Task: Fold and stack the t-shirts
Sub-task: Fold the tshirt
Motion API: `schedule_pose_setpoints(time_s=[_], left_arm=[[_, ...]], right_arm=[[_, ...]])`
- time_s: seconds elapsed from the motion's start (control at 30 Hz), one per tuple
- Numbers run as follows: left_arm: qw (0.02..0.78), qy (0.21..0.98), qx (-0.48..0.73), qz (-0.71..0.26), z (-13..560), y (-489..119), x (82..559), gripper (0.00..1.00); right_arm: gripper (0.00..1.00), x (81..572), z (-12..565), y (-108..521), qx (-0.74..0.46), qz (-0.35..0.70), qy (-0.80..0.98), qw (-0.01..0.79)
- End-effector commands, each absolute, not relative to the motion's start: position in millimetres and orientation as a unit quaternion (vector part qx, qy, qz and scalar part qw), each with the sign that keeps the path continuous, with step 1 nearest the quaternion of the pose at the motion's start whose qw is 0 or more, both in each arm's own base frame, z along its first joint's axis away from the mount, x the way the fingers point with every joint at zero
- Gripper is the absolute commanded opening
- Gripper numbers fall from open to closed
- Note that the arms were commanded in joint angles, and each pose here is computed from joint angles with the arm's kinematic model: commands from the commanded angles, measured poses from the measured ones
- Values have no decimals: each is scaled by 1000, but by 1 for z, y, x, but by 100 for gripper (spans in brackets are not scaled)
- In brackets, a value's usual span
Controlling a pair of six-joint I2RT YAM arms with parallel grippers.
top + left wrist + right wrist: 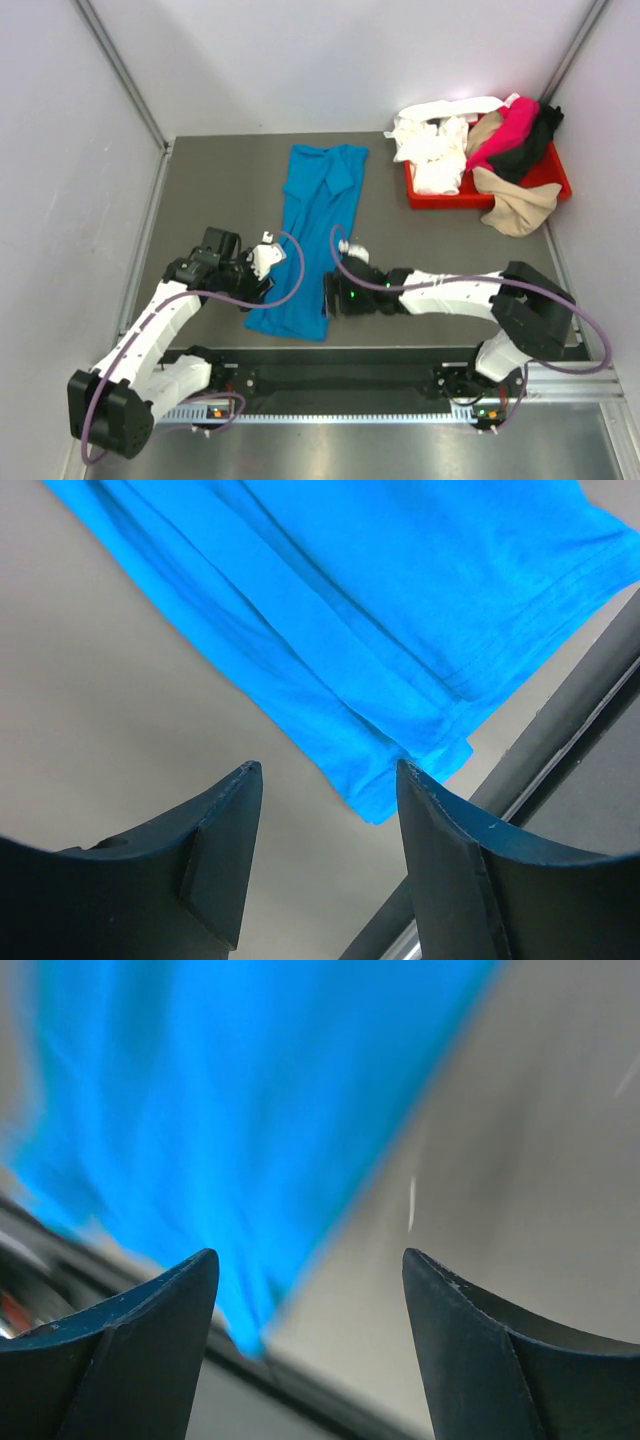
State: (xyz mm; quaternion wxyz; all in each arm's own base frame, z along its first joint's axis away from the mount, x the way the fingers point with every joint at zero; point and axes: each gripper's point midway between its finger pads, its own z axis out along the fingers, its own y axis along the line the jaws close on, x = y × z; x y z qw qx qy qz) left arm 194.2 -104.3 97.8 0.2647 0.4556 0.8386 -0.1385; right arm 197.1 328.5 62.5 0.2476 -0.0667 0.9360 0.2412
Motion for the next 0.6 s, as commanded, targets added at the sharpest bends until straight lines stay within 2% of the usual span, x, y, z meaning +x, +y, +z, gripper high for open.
schedule_pose_setpoints(time_s=[0.0, 0.13, 0.3, 0.4, 0.43, 0.5, 0.57], left_arm=[[304, 818, 466, -145, 108, -110, 197, 61], [303, 818, 466, -148, 106, -111, 194, 61], [306, 816, 466, -150, 106, -111, 192, 61], [307, 815, 467, -155, 107, -113, 191, 61], [309, 813, 469, -157, 108, -114, 191, 60], [312, 806, 475, -166, 107, -119, 192, 59], [327, 780, 501, -184, 108, -130, 189, 59]], right_arm=[[73, 156, 54, 341, -11, 269, 939, 213], [70, 130, 43, 347, -8, 266, 945, 192], [65, 125, 19, 363, 2, 282, 945, 163], [40, 117, 10, 365, 3, 287, 947, 141], [19, 115, 6, 360, 7, 290, 947, 140], [1, 117, 12, 353, 23, 301, 943, 142], [0, 109, 0, 325, 32, 280, 950, 131]])
